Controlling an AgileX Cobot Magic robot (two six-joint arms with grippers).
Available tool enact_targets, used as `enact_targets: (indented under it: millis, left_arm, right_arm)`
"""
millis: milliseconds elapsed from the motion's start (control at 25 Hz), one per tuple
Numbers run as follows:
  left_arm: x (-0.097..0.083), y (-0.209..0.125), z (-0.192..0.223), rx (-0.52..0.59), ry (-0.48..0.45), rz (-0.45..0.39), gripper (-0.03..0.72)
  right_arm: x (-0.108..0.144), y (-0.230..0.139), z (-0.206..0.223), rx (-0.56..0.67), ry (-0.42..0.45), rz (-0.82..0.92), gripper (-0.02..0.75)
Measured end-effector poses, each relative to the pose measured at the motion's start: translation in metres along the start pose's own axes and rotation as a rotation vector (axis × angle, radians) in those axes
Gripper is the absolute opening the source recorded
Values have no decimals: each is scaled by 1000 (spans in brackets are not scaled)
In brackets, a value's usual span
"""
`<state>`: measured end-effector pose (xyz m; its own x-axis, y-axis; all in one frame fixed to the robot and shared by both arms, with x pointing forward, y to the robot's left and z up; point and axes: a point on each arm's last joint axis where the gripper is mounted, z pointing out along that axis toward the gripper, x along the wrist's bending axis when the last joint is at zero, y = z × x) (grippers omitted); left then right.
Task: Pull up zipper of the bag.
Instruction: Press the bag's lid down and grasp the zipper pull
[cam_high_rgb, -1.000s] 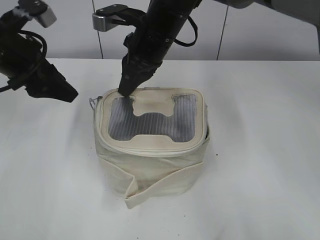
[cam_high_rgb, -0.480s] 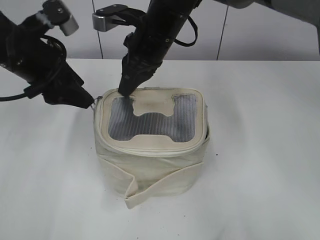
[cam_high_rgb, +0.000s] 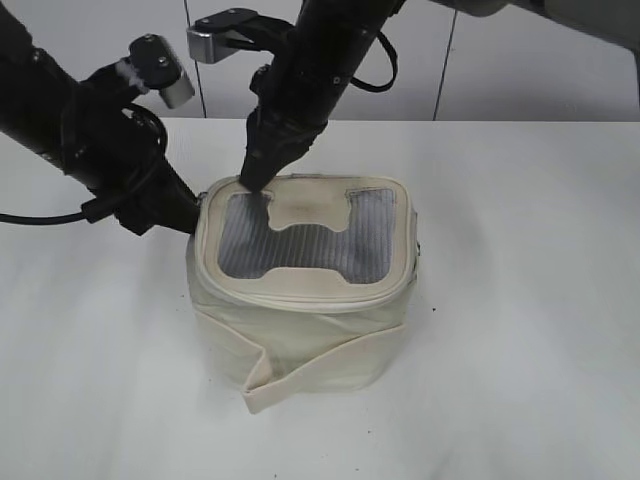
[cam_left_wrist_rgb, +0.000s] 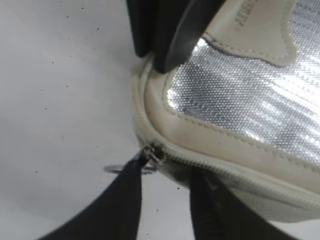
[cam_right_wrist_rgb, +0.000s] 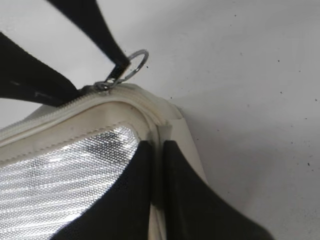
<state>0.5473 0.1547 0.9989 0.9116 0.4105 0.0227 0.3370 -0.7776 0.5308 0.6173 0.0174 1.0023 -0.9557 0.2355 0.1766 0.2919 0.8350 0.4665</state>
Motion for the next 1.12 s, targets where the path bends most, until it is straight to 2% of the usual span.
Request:
enact_targets:
  millis: [120, 200, 400, 920, 1120]
  left_arm:
    - [0, 0, 0, 0, 0, 4, 58]
    - [0, 0, 0, 4, 1, 8, -1]
    - [-2, 0, -5, 6, -4, 7, -3]
    - [-8, -7, -8, 99, -61, -99, -3]
    - [-6, -10, -9, 118, -35, -84, -3]
  right_arm:
    - [0, 0, 0, 0, -1, 2, 39]
    - [0, 0, 0, 2, -3, 1, 39]
    - [-1, 0, 0, 4, -6, -1, 39]
    - [-1, -1, 0, 14, -18, 13, 38]
    - [-1, -1, -1, 15, -19, 16, 38]
